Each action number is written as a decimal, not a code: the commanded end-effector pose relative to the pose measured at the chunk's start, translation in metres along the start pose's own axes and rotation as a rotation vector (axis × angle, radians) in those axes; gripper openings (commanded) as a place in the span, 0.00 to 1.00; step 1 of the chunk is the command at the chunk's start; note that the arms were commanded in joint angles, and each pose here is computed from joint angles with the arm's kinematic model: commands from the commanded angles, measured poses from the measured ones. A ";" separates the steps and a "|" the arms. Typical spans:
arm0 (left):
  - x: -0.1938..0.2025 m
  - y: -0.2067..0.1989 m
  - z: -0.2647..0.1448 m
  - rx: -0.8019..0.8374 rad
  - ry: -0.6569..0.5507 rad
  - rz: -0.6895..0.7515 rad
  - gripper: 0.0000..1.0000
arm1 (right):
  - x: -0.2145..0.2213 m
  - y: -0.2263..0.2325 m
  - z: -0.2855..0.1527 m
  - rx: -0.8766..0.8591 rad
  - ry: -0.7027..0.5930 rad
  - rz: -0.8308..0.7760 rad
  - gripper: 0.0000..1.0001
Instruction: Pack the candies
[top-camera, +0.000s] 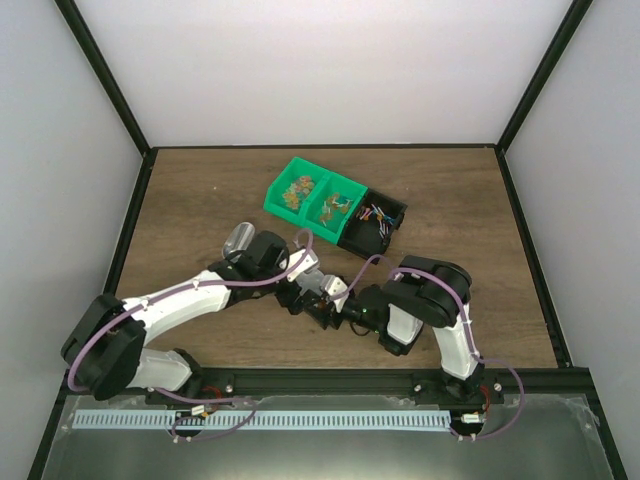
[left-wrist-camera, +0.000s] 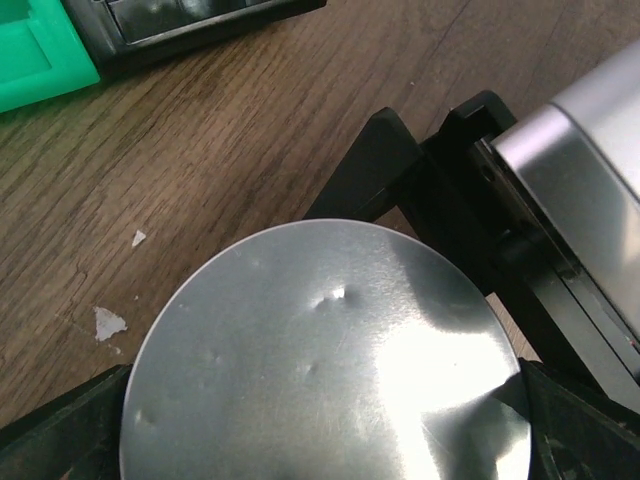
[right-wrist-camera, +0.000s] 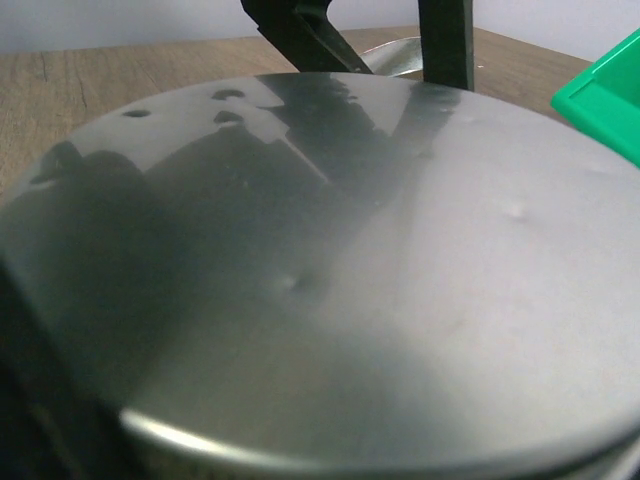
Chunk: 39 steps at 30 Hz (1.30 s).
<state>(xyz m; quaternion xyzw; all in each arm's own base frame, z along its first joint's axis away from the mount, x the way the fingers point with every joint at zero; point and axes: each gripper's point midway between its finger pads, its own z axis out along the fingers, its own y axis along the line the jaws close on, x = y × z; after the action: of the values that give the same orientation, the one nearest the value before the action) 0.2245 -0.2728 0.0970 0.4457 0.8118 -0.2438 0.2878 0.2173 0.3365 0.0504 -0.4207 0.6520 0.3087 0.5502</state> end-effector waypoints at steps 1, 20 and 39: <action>-0.016 0.007 0.002 -0.030 -0.052 -0.002 0.98 | 0.013 0.007 0.001 -0.016 0.050 -0.009 0.80; 0.039 -0.034 -0.016 0.210 0.095 0.501 0.81 | 0.000 0.066 -0.026 -0.356 -0.024 -0.055 0.77; 0.034 -0.005 -0.033 0.181 0.089 0.495 1.00 | 0.005 0.061 -0.025 -0.330 0.001 -0.047 0.97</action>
<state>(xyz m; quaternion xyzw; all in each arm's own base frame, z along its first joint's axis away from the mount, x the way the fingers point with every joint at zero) 0.1836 -0.2432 0.0821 0.6774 0.6596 -0.2315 0.2290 0.1693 0.3387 0.0497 -0.4969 0.5975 0.3809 0.5010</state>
